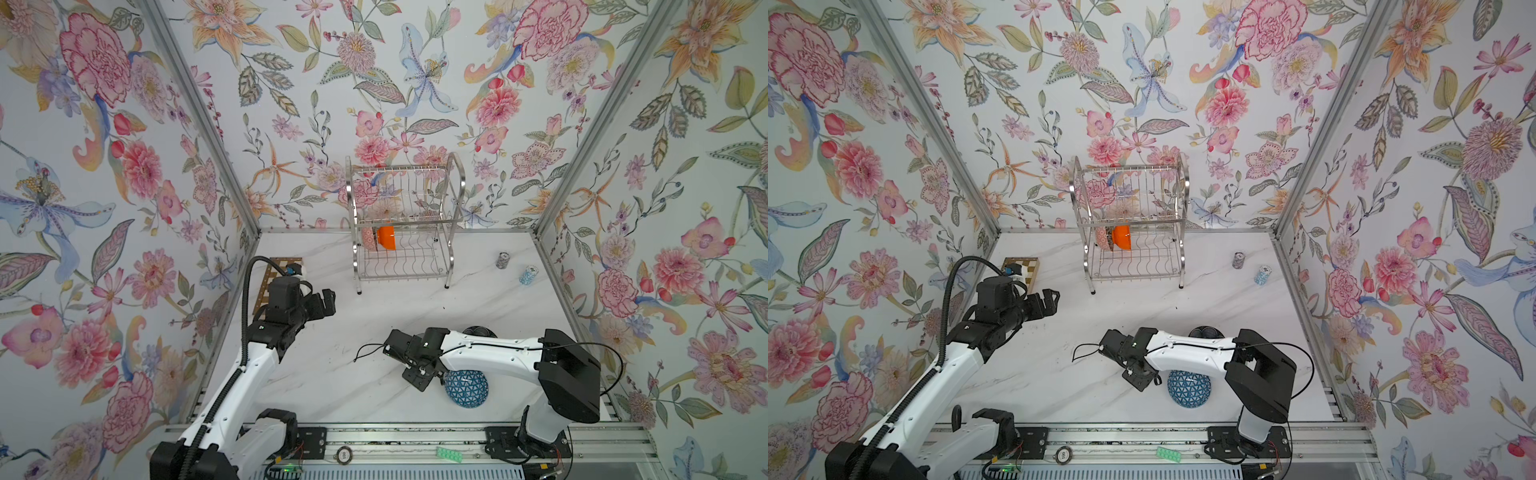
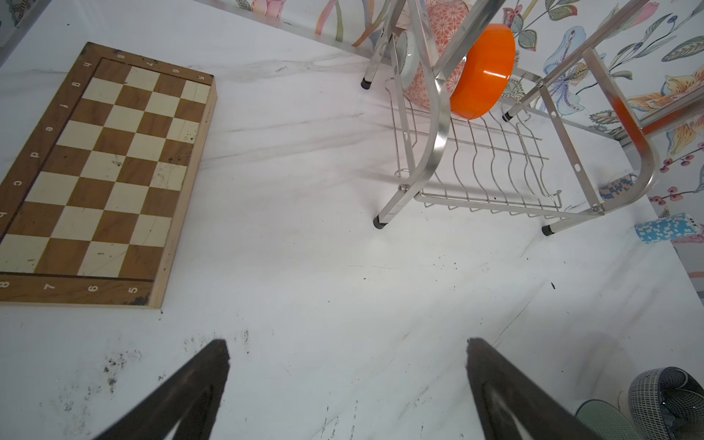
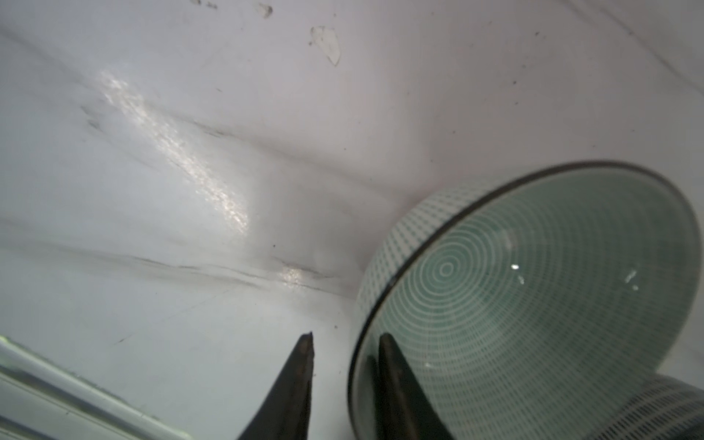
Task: Load bowls into a dish rack
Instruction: Pick up the bowl from the center of the table.
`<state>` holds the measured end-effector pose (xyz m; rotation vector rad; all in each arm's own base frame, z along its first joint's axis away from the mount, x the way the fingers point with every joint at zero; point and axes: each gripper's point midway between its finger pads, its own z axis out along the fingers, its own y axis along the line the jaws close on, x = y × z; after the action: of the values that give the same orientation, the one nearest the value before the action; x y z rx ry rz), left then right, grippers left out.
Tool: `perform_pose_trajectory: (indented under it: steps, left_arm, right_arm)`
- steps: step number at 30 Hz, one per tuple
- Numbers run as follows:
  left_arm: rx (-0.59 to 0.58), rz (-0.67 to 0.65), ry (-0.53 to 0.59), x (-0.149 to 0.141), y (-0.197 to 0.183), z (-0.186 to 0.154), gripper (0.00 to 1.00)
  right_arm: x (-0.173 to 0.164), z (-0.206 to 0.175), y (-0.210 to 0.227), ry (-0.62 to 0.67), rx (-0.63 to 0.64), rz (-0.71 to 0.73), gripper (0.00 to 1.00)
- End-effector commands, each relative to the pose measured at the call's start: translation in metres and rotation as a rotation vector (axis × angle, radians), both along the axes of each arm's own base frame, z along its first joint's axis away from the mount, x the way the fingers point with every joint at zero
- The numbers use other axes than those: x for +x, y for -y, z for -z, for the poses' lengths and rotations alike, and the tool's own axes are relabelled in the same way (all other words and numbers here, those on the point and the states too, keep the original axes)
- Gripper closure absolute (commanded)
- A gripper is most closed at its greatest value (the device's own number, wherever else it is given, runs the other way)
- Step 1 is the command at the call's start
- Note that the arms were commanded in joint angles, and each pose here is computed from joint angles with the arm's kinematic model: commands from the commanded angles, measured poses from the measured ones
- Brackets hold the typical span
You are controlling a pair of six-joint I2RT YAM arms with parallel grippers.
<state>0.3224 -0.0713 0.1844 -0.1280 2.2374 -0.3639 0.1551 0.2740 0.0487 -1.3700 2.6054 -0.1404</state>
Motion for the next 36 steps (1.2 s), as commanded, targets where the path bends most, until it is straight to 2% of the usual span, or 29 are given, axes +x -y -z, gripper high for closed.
perform_pose_trajectory:
  steps: [1,7,16,21,26,33,36]
  left_arm:
    - [0.022,0.012,-0.008,-0.003,0.0,0.003,0.01]
    - [0.02,0.013,-0.007,-0.003,0.001,0.003,0.01]
    - [0.02,0.011,-0.005,-0.004,0.0,0.002,0.01]
    - [0.021,0.011,-0.005,-0.003,0.0,0.002,0.01]
    - [0.021,0.009,-0.001,-0.003,0.0,0.001,0.01]
    - [0.021,0.009,0.006,-0.004,0.0,-0.001,0.01]
    - [0.019,0.006,0.007,-0.004,-0.001,-0.001,0.01]
  right_arm:
    - [0.0,-0.003,0.001,0.004,-0.024,0.008,0.76]
    - [-0.001,-0.003,-0.001,0.003,-0.019,0.008,0.89]
    - [0.006,-0.01,-0.01,0.014,0.027,0.012,0.99]
    - [0.017,-0.026,-0.021,0.037,0.112,0.028,1.0]
    - [0.039,-0.063,-0.042,0.054,0.345,0.074,1.0]
    - [0.08,-0.122,-0.075,0.106,0.813,0.207,1.0]
    - [0.096,-0.136,-0.087,0.111,0.996,0.283,1.0]
